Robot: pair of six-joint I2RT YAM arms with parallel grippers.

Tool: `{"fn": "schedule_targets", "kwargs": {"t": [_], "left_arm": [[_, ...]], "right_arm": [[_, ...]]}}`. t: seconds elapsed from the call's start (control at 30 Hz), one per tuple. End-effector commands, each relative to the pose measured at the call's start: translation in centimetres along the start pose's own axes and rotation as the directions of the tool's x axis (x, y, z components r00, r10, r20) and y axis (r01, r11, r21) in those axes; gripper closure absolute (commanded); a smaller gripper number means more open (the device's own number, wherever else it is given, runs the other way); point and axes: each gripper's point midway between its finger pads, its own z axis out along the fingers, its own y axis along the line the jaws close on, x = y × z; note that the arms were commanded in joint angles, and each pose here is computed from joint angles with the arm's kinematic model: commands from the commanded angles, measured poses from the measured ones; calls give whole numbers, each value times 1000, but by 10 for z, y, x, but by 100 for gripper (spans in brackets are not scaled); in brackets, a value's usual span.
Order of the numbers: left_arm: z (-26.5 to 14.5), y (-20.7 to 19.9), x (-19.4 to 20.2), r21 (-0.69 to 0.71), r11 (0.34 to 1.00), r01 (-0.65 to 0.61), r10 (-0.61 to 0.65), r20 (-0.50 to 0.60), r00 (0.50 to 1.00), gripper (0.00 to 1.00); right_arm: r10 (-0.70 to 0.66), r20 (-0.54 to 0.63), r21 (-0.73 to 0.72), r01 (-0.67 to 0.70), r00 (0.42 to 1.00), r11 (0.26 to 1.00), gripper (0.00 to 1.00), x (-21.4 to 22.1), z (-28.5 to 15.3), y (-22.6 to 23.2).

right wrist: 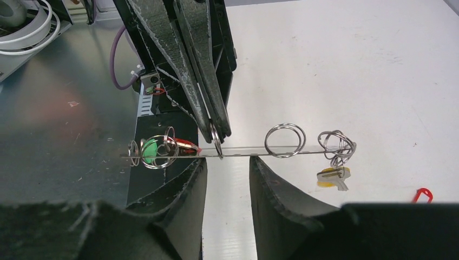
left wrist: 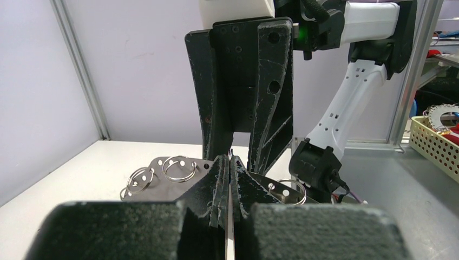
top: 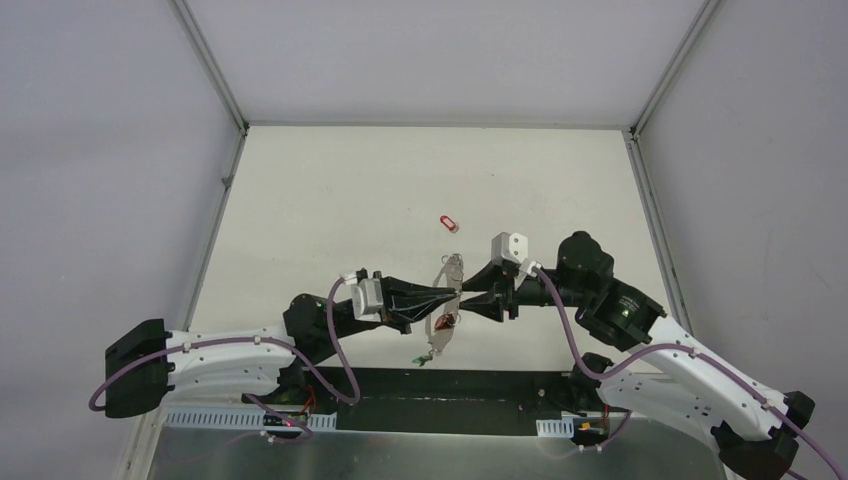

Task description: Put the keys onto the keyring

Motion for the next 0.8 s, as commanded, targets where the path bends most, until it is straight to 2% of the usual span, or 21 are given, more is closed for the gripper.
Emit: {"fn": "schedule_targets", "kwargs": {"t": [0.0,0.37,0.5,0.63,0.77], "left_arm": [[15,-5,-17,31,1000,-2,0,47,999,100],[19,-8,-8,46,998,42,-43,20,999,100],[16,-8,-13,39,999,38,-40,39,998,100],[14,-7,-15,36,999,36,-37,41,998,100],[11,-6,-15,30,999,37,-38,44,998,100]], "right_arm": [[-45,109,-21,47,993,999,63,-32,2,3],[-67,141,53,60,988,997,65,-36,-6,-5],[-60,123,57,53,991,997,78,-28,-6,-5],[-55,117,51,49,992,997,84,-25,-6,-4],[-55,109,49,50,993,998,100,-24,-5,-4]]}}
